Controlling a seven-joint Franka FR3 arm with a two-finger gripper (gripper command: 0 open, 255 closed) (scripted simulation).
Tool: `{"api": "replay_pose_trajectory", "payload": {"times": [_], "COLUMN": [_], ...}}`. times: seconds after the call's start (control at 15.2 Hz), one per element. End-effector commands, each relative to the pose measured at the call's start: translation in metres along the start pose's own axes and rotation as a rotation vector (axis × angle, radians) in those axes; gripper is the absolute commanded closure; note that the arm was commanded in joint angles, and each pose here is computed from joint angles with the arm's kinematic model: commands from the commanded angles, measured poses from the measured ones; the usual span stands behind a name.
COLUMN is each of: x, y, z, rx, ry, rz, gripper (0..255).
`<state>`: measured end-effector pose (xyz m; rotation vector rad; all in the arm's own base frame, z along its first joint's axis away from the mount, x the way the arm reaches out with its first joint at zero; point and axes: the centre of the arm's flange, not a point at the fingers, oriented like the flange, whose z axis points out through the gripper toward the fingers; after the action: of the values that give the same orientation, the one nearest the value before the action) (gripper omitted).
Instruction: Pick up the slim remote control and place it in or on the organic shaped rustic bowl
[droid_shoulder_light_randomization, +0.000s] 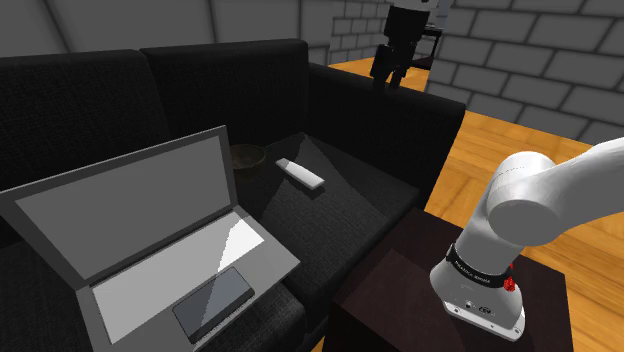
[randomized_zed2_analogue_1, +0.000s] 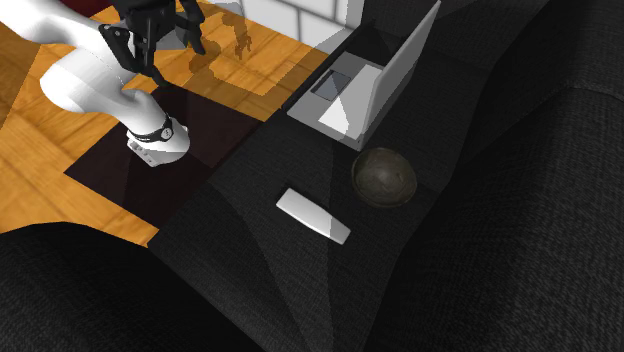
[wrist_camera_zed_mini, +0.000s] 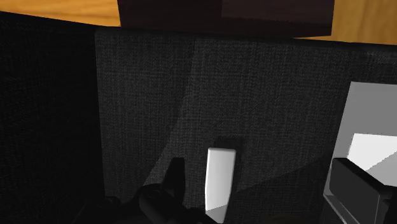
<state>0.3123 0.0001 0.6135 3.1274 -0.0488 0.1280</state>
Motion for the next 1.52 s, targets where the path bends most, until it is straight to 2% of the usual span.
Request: {"api": "replay_pose_trajectory", "payload": {"times": [0.0, 1.45], "x": [0.0, 0.181], "y": [0.0, 0.005], "z": [0.0, 0.234], "rx": [0.0, -0.008], "ry": [0.0, -0.055], "rz": [0.0, 0.062], "gripper": [0, 0]}}
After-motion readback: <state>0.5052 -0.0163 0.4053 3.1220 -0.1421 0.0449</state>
